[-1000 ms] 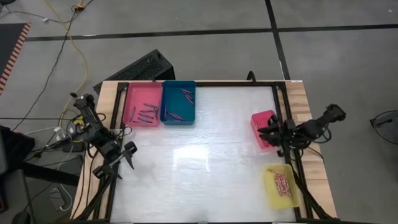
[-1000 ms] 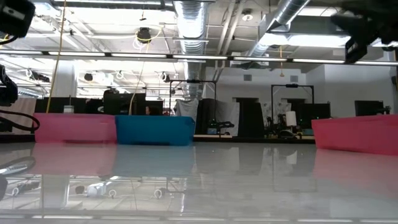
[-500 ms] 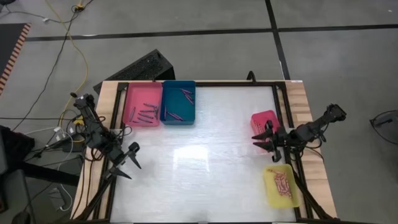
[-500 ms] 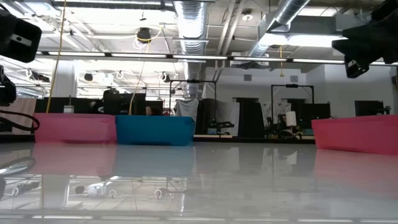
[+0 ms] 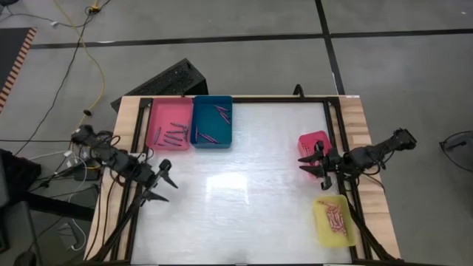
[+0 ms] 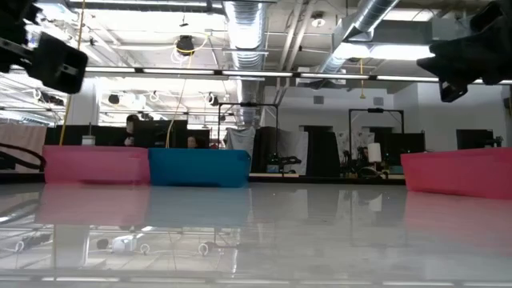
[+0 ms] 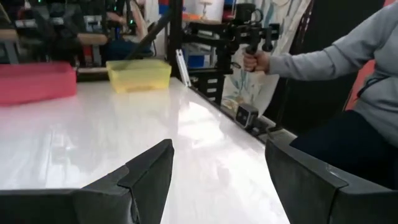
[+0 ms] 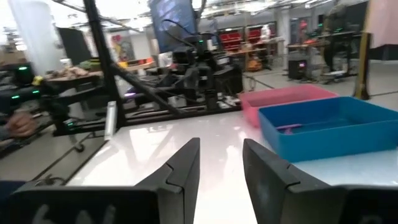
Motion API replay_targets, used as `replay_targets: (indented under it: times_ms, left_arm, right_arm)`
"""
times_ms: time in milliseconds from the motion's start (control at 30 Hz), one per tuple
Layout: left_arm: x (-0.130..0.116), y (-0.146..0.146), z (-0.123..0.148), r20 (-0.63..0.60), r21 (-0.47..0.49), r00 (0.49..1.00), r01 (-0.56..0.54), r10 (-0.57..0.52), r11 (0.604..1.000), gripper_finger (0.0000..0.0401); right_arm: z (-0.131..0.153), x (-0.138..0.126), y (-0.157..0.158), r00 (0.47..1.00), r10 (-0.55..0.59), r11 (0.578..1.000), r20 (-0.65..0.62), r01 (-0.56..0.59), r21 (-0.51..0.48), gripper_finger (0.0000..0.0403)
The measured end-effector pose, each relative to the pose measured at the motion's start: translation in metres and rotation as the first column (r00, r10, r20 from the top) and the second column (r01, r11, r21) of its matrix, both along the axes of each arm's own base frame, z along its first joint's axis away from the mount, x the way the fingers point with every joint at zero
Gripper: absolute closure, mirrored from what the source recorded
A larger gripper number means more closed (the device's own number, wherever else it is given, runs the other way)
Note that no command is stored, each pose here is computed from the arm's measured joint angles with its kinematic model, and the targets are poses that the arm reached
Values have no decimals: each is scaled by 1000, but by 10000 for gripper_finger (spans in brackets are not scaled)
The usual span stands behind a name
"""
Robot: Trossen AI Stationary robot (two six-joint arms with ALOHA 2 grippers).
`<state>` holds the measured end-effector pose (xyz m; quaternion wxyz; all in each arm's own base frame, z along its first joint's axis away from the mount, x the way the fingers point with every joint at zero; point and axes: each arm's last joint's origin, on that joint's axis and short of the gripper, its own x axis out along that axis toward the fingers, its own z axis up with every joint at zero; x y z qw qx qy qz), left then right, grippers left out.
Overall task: Sort crayons
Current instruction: Return to Home Position
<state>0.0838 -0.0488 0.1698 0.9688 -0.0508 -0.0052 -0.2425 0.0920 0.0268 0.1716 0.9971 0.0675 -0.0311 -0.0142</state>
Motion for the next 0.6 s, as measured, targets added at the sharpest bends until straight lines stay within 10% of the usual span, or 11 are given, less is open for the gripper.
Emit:
replay_targets:
  times_ms: [600]
  left_arm:
    - [10, 31, 4, 45, 9, 997, -64, 64, 998, 156]
  right_arm:
    - [-2, 5, -21, 997, -79, 996, -17, 78, -43, 269]
